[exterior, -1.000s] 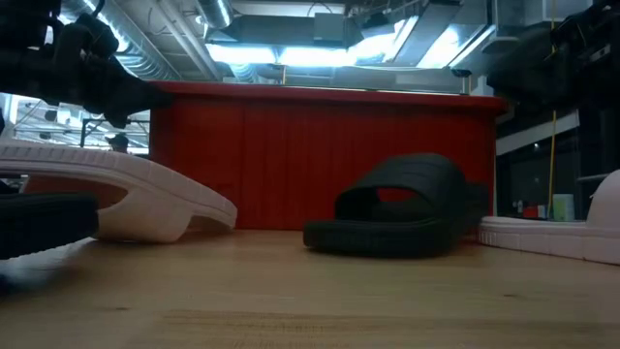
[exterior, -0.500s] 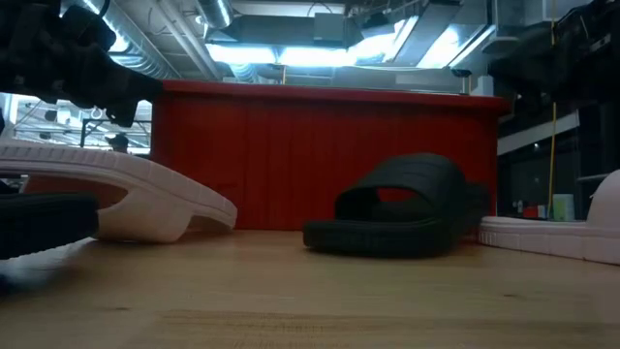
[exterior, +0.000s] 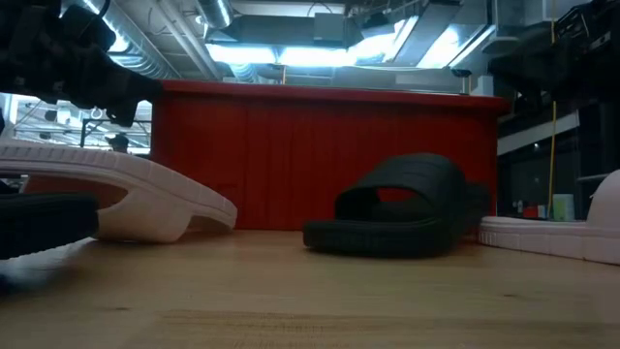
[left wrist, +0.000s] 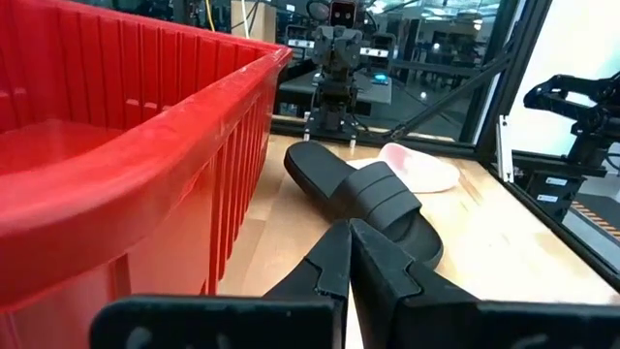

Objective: Pick and place slides into bin
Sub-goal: Put the bottom black slide into the bin

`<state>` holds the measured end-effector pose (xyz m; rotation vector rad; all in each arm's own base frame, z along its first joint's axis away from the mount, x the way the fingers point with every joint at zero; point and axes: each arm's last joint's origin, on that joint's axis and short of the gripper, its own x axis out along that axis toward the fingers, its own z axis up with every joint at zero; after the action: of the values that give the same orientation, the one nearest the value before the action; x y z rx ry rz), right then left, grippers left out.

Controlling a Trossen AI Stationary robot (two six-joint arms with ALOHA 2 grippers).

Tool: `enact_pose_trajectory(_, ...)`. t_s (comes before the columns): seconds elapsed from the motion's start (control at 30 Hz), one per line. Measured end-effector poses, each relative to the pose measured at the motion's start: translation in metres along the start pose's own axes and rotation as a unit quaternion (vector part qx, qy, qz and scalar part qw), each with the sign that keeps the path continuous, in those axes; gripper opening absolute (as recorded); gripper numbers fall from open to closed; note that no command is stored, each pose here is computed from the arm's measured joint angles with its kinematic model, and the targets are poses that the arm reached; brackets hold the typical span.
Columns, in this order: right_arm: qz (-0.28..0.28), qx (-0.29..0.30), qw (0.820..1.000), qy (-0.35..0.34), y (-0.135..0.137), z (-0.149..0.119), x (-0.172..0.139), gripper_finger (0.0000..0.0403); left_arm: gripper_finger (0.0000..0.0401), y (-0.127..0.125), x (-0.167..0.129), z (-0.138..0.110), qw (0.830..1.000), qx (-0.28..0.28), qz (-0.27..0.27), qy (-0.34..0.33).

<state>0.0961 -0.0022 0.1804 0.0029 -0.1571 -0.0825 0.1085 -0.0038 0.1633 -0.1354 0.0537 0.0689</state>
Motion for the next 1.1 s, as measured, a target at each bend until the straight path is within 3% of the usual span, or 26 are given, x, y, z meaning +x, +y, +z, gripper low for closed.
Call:
enact_pose_trajectory(0.17,0.000,0.001,1.000,0.000,0.000,0.000,0.000,0.0033,0.0004,0.000,0.000,-0.001,1.000,0.004,0.002,0.003)
enact_pose_trajectory(0.37,0.000,-0.007,1.000,0.001,0.000,0.003,0.000,0.0006,0.0002,0.002,-0.002,0.013,0.998,0.030,0.056,-0.020)
enact_pose_trajectory(0.5,0.002,-0.012,1.000,-0.007,0.000,0.017,0.000,0.0007,0.0002,-0.002,-0.005,0.030,0.999,0.035,0.034,-0.017)
enact_pose_trajectory(0.67,0.004,-0.017,1.000,0.022,0.000,0.030,0.001,0.0004,0.0002,-0.003,-0.011,0.046,0.998,0.041,0.044,0.010)
enact_pose_trajectory(0.93,0.005,-0.025,0.999,0.044,0.001,0.055,0.009,0.0003,0.0002,-0.005,-0.017,0.065,0.996,0.072,0.042,-0.011)
enact_pose_trajectory(1.1,0.006,-0.037,0.998,0.060,0.002,0.066,0.019,0.0003,0.0003,-0.008,-0.016,0.064,0.997,0.073,-0.022,-0.004)
